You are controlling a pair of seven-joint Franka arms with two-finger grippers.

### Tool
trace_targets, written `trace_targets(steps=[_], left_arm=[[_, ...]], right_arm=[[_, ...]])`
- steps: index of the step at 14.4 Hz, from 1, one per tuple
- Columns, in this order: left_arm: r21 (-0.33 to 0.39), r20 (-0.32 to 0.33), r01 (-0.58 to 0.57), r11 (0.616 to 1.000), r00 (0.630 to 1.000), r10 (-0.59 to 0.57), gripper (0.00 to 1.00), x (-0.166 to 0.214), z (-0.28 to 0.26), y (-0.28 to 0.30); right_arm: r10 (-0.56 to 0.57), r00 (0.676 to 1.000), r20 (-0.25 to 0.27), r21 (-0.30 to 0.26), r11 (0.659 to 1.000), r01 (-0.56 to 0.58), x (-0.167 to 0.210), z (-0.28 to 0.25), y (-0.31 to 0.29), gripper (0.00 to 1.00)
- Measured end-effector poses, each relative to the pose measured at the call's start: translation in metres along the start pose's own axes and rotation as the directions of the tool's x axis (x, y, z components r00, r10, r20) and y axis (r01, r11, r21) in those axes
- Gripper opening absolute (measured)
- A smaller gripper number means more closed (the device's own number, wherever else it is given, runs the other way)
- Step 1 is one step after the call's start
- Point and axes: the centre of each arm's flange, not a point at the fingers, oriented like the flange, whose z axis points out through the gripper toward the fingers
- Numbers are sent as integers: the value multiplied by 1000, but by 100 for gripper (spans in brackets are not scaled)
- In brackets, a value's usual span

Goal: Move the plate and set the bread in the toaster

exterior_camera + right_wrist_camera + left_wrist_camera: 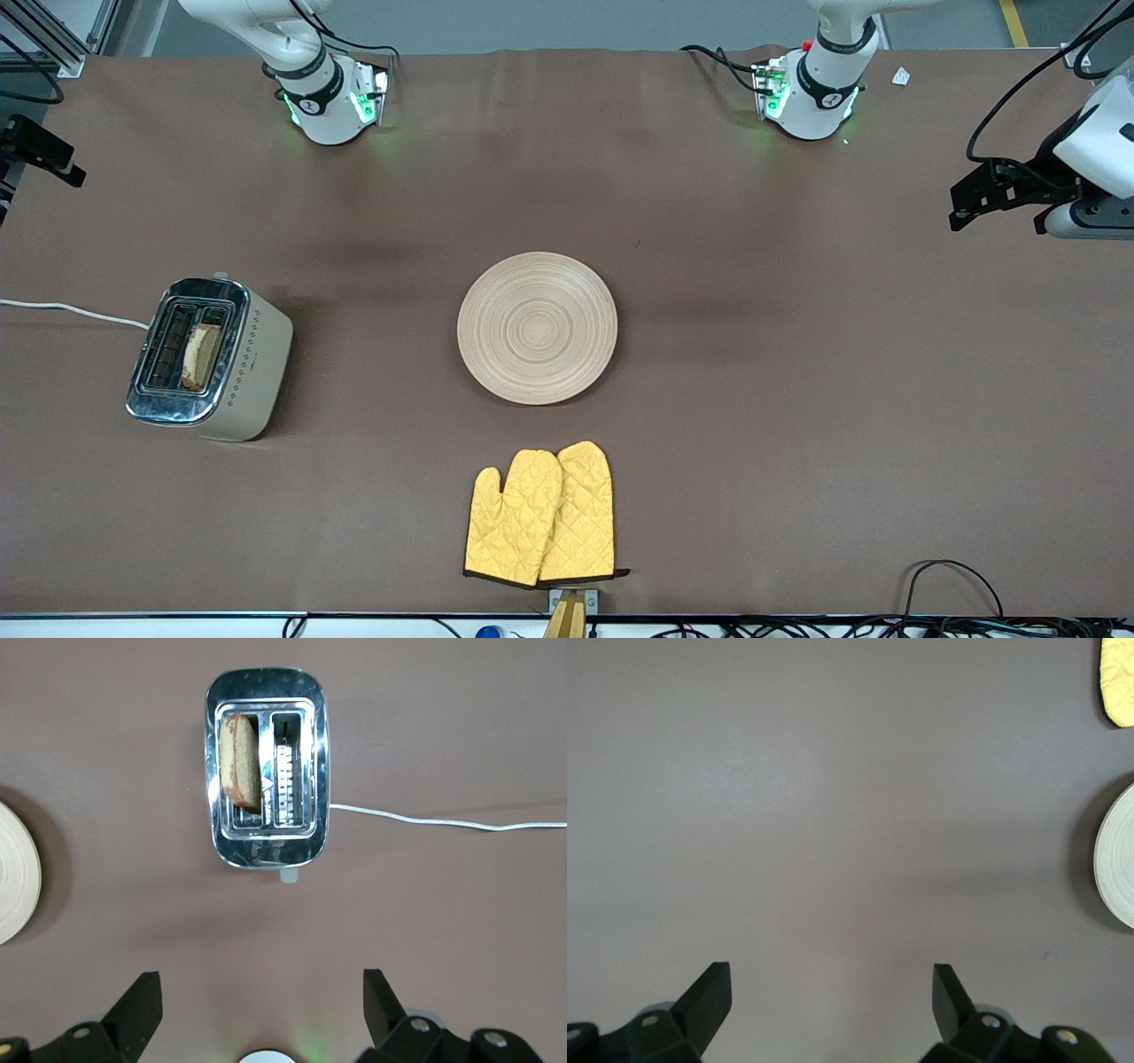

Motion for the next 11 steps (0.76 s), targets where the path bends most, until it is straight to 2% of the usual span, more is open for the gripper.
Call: trace_targets(steps=[5,11], left_arm=[[0,-10,15,1000,1000,-15,100,0,-5,-8],[0,-11,21,1000,1000,-21,100,1,-5,-12]], right_arm=[[-78,997,15,-18,997,78,-3,0,-50,100],[-95,995,28,-20,995,96,-5,0,-59,100]])
